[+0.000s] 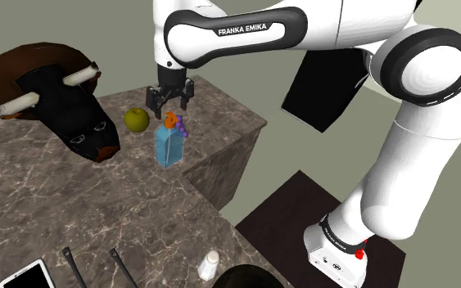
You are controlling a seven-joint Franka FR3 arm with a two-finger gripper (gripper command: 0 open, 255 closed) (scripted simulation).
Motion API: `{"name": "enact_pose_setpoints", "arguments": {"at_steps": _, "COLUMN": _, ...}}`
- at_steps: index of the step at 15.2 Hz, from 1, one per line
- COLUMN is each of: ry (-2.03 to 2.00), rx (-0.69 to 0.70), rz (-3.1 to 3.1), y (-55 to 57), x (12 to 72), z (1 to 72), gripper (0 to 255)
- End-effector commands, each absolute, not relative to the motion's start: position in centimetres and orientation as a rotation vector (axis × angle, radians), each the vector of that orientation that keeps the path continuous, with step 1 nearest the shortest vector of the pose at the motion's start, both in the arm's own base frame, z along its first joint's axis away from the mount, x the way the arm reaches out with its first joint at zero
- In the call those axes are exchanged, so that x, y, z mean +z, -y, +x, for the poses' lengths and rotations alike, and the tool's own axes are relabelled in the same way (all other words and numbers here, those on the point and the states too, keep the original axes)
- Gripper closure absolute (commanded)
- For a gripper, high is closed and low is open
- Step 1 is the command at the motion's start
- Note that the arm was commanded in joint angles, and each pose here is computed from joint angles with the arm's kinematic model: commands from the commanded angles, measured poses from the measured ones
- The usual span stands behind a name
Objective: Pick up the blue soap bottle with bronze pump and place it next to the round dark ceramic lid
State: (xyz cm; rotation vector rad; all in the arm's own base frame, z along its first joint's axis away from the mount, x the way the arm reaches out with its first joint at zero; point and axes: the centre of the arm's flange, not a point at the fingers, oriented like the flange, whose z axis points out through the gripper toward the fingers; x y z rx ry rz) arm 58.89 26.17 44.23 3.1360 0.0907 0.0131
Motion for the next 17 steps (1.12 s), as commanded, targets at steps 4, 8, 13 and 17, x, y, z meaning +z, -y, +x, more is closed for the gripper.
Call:
{"name": "enact_pose_setpoints", "arguments": {"at_steps": 4, "ry": -0.089, "rx": 0.016, "rz": 3.137, "y": -26.5, "x": 41.7, "z": 59.0, "gripper": 0}}
{"name": "enact_pose_setpoints", "arguments": {"at_steps": 8, "ry": -0.089, "rx": 0.016, "rz": 3.137, "y": -26.5, "x": 40.9, "z": 59.0, "gripper": 0}}
{"name": "enact_pose_setpoints", "arguments": {"at_steps": 13, "ry": -0.089, "rx": 0.016, "rz": 3.137, "y": -26.5, "x": 40.9, "z": 59.0, "gripper": 0}}
{"name": "enact_pose_setpoints", "arguments": {"at_steps": 17, "ry": -0.089, "rx": 0.016, "rz": 3.137, "y": -26.5, "x": 40.9, "z": 59.0, "gripper": 255}}
